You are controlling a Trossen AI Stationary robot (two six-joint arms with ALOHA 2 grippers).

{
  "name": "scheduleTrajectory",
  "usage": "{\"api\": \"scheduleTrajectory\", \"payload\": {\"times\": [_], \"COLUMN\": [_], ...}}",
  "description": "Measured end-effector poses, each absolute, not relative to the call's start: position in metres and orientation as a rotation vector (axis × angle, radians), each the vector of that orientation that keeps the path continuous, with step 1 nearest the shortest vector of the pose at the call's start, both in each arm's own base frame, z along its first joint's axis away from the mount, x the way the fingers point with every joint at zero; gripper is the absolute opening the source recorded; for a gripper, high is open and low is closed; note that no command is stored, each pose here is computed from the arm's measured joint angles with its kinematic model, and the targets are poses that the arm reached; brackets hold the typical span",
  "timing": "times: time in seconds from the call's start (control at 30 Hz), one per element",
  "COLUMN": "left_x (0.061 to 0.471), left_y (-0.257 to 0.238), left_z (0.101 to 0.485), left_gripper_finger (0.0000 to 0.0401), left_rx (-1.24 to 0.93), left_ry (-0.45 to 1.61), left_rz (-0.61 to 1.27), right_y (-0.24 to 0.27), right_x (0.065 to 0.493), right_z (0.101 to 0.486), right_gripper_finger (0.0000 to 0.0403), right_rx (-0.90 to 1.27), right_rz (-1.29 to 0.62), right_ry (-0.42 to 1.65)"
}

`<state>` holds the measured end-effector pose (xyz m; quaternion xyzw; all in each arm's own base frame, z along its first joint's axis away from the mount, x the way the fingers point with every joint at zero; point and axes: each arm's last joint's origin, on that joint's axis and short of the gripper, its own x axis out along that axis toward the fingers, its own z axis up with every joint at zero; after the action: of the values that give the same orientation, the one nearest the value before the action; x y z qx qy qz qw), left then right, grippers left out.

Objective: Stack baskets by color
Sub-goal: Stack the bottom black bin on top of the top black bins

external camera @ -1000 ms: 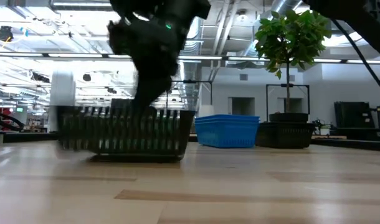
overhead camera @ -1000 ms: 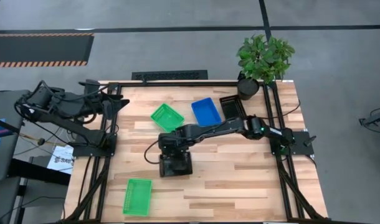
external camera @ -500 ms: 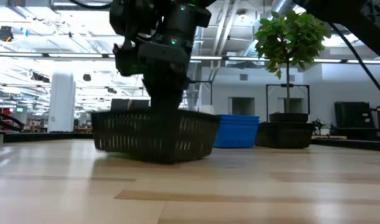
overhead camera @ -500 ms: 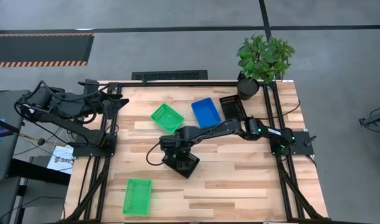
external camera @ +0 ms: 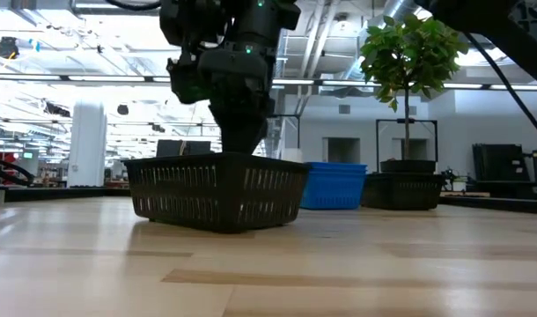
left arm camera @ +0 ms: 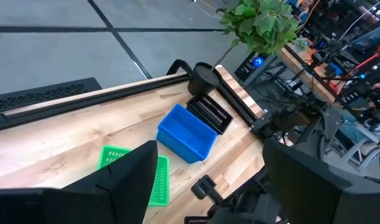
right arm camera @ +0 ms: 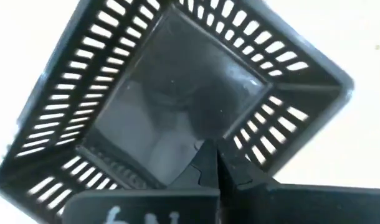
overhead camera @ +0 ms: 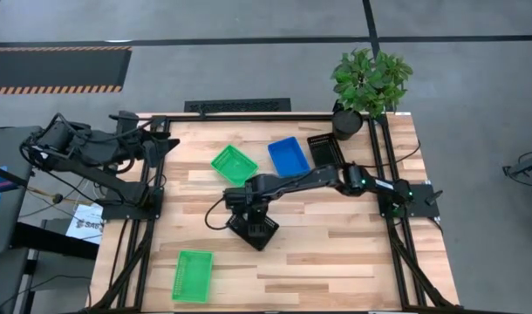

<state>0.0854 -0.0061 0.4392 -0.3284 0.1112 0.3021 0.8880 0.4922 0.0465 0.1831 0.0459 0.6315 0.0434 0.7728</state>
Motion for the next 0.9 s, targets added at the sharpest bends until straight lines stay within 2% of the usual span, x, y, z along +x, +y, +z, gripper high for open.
{"api": "scheduleTrajectory", "payload": {"times": [0.27,0.37,0.57,0.77,0.9], "left_x": [0.084,0.082,0.079,0.078,0.077], "left_y": [-0.006,-0.005,-0.004,-0.003,-0.003], "left_z": [0.437,0.438,0.438,0.439,0.437], "left_gripper_finger": [0.0278,0.0278,0.0278,0.0278,0.0278], "left_rx": [-0.668,-0.671,-0.683,-0.678,-0.67], "left_ry": [0.248,0.244,0.232,0.216,0.232], "left_rz": [0.638,0.635,0.634,0.653,0.661], "right_y": [0.038,0.033,0.02,0.022,0.028], "right_x": [0.488,0.484,0.469,0.472,0.471], "right_z": [0.212,0.22,0.252,0.234,0.207], "right_gripper_finger": [0.0003,0.002,0.0105,0.0214,0.0246], "right_rx": [0.152,0.21,0.359,0.359,0.352], "right_rz": [0.045,-0.005,-0.136,-0.231,-0.269], "right_ry": [1.364,1.362,1.36,1.392,1.432]}}
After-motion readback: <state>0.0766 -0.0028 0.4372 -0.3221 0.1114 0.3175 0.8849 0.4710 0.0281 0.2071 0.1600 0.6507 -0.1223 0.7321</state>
